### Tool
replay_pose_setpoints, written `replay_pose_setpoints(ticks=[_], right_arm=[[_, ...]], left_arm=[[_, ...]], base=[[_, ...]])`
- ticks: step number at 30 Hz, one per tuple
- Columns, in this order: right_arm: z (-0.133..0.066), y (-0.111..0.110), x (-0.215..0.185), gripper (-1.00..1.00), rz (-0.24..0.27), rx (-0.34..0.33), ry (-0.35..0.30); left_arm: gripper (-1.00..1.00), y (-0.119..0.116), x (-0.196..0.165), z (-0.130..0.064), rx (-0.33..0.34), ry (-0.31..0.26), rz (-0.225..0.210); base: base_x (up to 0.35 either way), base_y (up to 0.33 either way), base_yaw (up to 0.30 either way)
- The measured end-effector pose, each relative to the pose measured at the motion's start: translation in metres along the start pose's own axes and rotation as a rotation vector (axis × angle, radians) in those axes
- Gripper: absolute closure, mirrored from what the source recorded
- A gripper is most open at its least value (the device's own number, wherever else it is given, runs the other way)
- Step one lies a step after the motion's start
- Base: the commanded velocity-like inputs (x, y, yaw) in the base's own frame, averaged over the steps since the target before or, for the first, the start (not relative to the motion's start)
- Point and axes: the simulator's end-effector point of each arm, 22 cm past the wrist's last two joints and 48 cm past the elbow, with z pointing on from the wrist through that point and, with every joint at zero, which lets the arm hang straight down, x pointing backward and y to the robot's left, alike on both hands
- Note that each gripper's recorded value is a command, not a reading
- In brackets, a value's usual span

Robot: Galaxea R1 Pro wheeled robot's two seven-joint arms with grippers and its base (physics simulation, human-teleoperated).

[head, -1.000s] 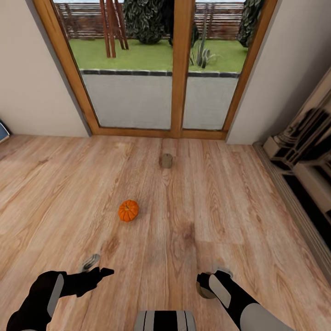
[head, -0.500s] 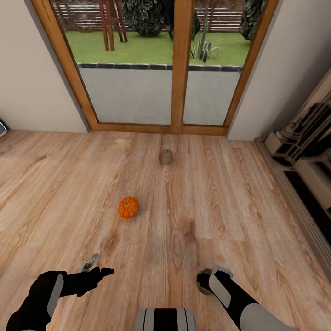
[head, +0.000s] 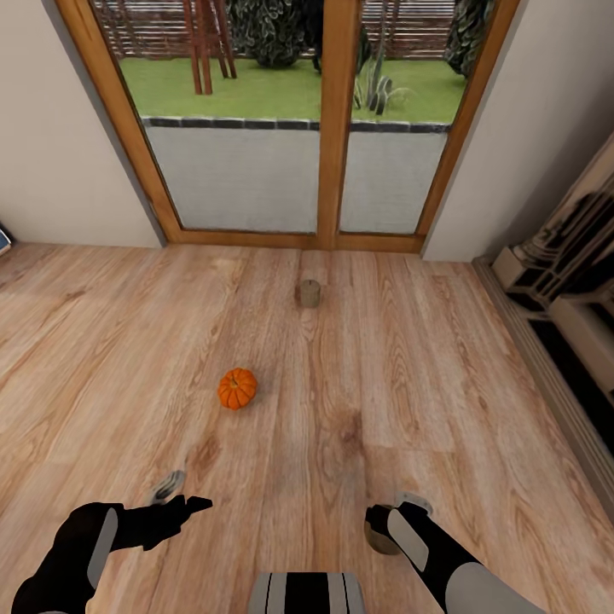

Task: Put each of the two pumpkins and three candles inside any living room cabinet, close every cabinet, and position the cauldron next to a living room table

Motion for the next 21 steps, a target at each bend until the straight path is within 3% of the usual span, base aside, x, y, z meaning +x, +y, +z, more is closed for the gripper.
replay_pose_setpoints(ticks=[21], right_arm=[[0.0002, -0.0005, 0.0012, -1.0, 0.002, 0.0, 0.005]], left_arm=[[-1.0, 0.0005, -0.0003, -0.0003, -0.001, 0.0, 0.0]], base=[[0.001, 0.0, 0.0]])
